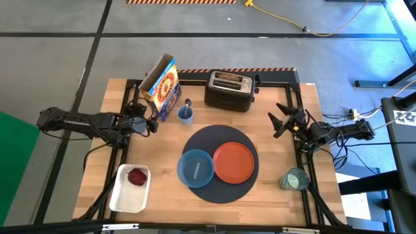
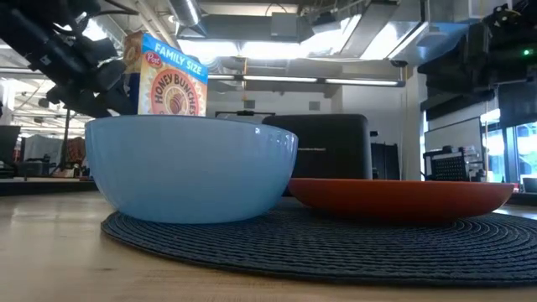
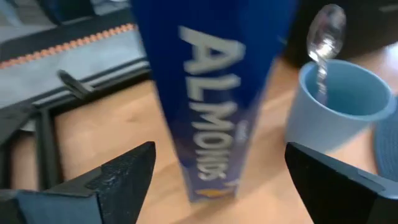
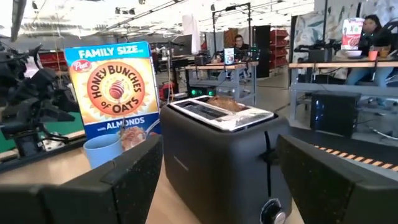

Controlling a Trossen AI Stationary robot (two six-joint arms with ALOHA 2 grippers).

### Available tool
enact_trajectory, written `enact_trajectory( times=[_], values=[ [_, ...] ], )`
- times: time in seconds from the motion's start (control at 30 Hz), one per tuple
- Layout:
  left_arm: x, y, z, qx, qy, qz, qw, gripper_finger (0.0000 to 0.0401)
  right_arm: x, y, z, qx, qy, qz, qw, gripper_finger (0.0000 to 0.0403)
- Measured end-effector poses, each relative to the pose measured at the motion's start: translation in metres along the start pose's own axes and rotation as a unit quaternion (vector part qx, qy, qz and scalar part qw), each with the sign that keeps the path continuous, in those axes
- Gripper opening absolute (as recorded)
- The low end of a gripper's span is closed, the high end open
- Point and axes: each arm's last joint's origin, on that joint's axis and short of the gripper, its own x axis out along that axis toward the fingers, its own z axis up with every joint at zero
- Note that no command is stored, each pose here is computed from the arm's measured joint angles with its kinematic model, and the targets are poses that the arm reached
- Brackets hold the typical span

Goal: Arrange a breakfast setting
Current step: Pour the cereal from the cereal box into the blue bowl

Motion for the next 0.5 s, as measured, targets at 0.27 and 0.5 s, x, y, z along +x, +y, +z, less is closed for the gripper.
enact_trajectory(
  times=[0.27,0.5],
  values=[
    [0.006,0.003,0.004,-0.021,-0.004,0.027,0.999,0.0361,0.006,0.006,0.008,-0.029,0.016,-0.010,0.999,0.0303],
    [0.012,-0.004,0.004,-0.021,0.016,0.015,1.000,0.0365,0.011,0.013,0.002,-0.031,0.035,-0.015,0.999,0.0303]
  ],
)
